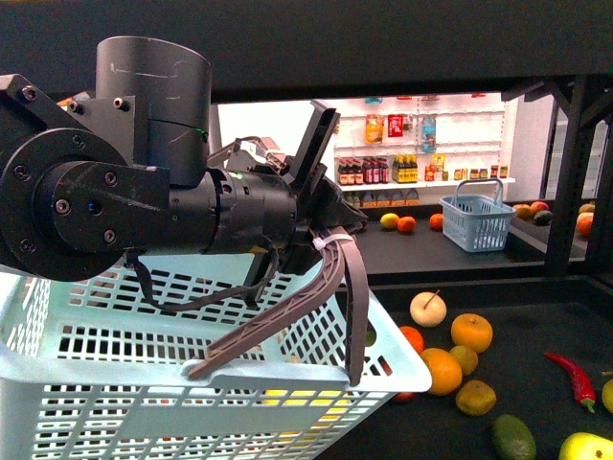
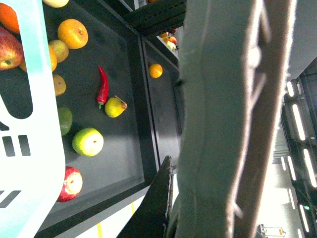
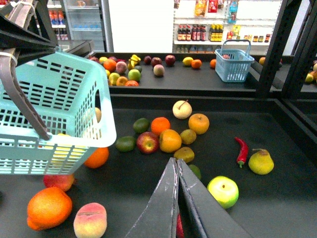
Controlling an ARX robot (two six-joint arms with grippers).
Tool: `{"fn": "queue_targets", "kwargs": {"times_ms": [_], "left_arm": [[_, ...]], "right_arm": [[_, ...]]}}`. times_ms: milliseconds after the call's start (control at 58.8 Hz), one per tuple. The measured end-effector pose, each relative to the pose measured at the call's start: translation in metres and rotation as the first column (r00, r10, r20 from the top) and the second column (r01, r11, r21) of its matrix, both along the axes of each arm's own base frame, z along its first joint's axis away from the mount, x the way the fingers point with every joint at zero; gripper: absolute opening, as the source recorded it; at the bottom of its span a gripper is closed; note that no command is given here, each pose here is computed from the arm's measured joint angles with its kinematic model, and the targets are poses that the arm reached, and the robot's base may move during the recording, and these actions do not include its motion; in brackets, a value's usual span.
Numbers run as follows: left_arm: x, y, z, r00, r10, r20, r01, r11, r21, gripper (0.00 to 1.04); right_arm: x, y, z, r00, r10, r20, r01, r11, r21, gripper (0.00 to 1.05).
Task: Pick lemon from shelf
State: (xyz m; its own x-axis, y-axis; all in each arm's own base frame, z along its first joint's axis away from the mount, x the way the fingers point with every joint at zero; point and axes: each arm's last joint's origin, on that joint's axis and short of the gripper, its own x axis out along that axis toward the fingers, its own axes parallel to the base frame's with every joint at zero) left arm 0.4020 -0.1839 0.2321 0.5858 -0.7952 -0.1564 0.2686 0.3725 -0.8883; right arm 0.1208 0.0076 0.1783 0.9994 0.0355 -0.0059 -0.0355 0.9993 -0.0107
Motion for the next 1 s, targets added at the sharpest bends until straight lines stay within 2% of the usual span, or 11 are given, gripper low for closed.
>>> {"fn": "queue_targets", "kwargs": {"times_ms": [119,663,731,1003], "left_arm": [[0.000,0.000,0.000,1.000,-0.001,0.002,0.001,1.000,0.001,0.07],[0.000,0.000,0.000,1.000,0.001,0.001,-0.001,1.000,0.001,0.07],[0.000,0.000,0.000,1.000,0.001,0.001,-0.001,1.000,0.001,0.07],[0.000,0.000,0.000,1.000,-0.003,0.001,0.003,1.000,0.001,0.07]], "right_arm": [[-0.003,-0.007,-0.002,0.999,-0.038,0.003,0.038,0.999,0.003,0.03],[-0.014,-0.007,-0.007,0.999,-0.035,0.020,0.035,0.999,0.004,0.03],[-0.020,-0.007,-0.012,0.999,-0.035,-0.014,0.035,0.999,0.003,0.03],[-0.024,-0.007,-0.010,0.999,-0.034,0.017,0.034,0.999,0.005,0.03]]}}
